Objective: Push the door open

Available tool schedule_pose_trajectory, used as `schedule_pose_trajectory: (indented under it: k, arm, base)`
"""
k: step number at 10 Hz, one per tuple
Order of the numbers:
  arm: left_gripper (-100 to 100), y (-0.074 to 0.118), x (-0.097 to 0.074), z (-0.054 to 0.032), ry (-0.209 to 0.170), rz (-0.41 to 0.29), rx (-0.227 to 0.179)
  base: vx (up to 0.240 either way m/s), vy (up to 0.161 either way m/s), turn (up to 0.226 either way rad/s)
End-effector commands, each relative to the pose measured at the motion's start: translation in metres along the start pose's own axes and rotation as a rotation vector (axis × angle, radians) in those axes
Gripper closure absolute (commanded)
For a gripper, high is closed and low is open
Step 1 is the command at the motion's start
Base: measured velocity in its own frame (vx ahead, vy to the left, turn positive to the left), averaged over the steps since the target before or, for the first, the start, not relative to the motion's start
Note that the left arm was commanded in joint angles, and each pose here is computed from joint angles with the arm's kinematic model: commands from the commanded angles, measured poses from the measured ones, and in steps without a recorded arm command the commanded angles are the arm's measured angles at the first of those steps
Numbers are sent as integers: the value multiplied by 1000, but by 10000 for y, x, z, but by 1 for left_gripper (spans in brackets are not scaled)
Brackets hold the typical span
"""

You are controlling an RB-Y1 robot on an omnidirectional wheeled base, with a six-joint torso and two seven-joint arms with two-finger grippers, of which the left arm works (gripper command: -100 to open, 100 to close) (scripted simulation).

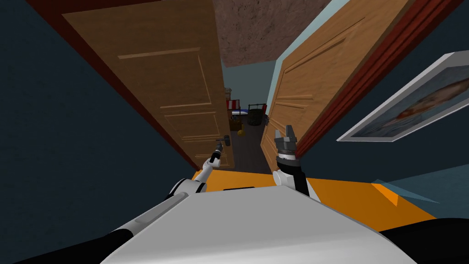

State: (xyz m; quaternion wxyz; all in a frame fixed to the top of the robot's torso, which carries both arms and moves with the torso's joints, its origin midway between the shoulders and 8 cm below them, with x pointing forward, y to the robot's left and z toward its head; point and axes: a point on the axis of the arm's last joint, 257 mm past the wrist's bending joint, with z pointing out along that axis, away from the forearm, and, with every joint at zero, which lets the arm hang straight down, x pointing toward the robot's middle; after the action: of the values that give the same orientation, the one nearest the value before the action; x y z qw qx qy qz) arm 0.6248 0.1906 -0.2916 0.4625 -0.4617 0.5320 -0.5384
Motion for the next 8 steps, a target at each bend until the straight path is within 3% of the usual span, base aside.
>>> schedule_pose_trajectory:
  k: [1,5,6,8]
  arm:
    - [-100,5,-21,-2,-5,0,-1]
    - [-100,7,-46,-5,-9,0,-1]
    - [100,7,-46,-5,-9,0,-1]
    - [100,7,-46,-5,-9,0,-1]
  base:
    - [178,-23,-35]
    - [165,-14,-15]
    - [-11,3,1]
    - [-26,6,-5]
